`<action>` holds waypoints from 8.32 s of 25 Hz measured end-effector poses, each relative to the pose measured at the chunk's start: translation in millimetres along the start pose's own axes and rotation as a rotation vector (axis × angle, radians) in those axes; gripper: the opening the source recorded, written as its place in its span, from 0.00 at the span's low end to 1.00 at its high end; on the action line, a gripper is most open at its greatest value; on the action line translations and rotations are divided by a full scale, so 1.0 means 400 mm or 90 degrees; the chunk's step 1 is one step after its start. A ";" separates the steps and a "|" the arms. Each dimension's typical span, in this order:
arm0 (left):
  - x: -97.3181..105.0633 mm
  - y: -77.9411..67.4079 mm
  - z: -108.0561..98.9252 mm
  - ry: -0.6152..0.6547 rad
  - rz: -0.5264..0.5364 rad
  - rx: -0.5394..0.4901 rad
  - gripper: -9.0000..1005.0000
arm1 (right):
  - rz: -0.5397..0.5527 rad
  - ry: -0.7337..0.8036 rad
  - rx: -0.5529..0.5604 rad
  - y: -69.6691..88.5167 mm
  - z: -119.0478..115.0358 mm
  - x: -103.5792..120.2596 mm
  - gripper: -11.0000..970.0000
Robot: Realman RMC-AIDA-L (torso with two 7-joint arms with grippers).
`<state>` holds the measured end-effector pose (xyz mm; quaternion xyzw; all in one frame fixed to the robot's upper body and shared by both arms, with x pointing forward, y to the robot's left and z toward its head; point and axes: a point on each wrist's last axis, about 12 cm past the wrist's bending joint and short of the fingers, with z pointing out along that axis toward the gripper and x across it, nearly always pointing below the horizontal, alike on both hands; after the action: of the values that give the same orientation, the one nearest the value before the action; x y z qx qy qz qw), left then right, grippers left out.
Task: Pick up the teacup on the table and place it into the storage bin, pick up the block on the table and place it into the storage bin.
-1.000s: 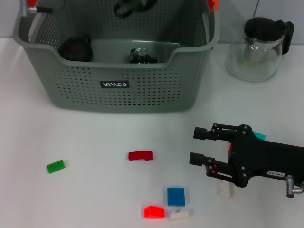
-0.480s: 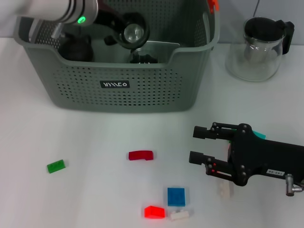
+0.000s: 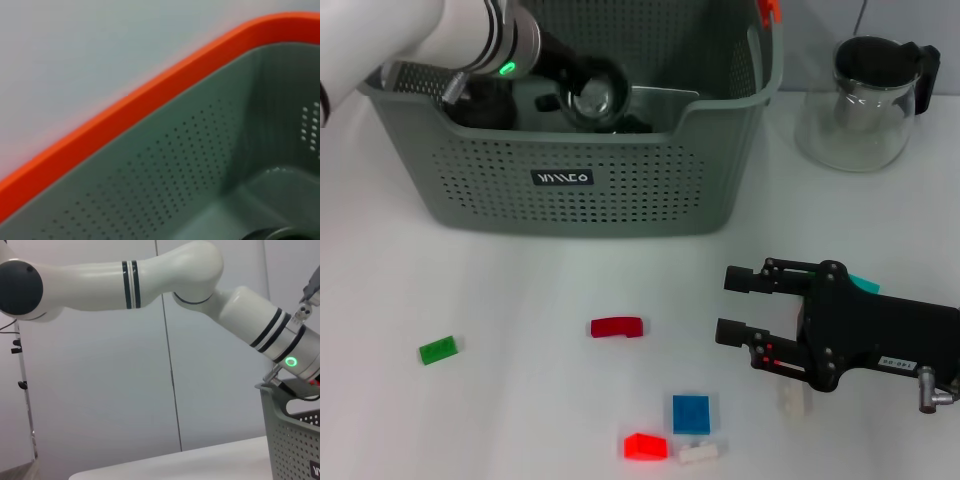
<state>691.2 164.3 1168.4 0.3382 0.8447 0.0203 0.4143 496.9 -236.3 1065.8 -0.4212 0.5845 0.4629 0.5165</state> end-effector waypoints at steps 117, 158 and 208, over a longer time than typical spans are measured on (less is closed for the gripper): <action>0.820 -0.102 -0.313 -0.167 -0.100 0.191 0.41 | 0.004 0.008 0.007 -0.007 -0.003 0.000 0.59; 0.825 -0.105 -0.310 -0.157 -0.106 0.187 0.41 | 0.004 0.006 0.007 -0.007 -0.004 -0.001 0.59; 0.259 0.153 -0.280 -0.372 -0.269 0.418 0.23 | 0.004 0.001 0.006 -0.006 -0.001 -0.002 0.59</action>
<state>601.0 299.8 1189.8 0.2639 0.7051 -0.4273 0.5006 499.1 -237.1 1066.4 -0.4171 0.5887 0.4614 0.5164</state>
